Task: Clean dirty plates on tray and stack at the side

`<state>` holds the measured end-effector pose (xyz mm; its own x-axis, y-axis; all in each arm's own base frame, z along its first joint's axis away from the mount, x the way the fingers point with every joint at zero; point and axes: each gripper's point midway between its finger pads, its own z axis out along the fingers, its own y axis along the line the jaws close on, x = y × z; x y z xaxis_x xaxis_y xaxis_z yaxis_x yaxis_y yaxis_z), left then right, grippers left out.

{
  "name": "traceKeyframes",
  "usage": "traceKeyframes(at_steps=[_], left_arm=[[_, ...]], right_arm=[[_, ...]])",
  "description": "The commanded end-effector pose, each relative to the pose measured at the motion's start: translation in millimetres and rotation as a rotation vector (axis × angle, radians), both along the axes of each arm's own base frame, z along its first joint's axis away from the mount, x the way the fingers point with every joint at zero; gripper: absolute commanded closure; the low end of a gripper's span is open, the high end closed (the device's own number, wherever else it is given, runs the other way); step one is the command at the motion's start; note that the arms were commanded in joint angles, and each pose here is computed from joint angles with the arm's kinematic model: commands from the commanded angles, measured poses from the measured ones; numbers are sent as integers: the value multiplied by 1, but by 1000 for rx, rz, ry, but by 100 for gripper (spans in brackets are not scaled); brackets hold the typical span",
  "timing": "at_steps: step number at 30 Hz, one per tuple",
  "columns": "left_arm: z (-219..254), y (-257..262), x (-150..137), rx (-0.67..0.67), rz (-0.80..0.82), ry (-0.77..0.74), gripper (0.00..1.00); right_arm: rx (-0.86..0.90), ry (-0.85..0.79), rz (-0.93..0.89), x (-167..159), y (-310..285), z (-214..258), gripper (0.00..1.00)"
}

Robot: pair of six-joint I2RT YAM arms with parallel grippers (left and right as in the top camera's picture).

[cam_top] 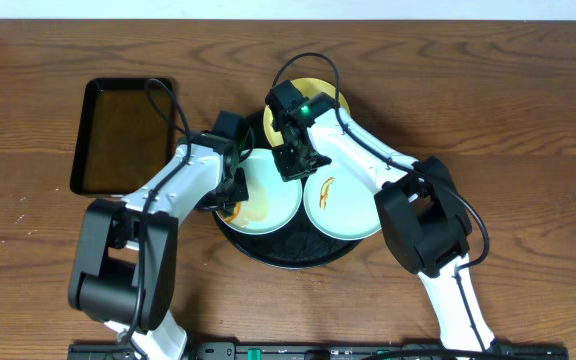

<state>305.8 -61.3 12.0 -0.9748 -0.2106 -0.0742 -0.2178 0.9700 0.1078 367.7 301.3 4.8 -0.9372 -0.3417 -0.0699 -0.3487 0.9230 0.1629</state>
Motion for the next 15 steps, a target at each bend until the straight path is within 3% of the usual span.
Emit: traceKeyframes(at_steps=[1,6,15], left_arm=[[30,23,13,94,26,-106,93],[43,1,21,-39,20,-162,93],[19,-46,22,-296,-12,-122,92]], right_arm=[[-64,16,-28,-4,-7,-21,98],[-63,16,-28,-4,-7,-21,99],[-64,16,-28,-4,-7,-21,99]])
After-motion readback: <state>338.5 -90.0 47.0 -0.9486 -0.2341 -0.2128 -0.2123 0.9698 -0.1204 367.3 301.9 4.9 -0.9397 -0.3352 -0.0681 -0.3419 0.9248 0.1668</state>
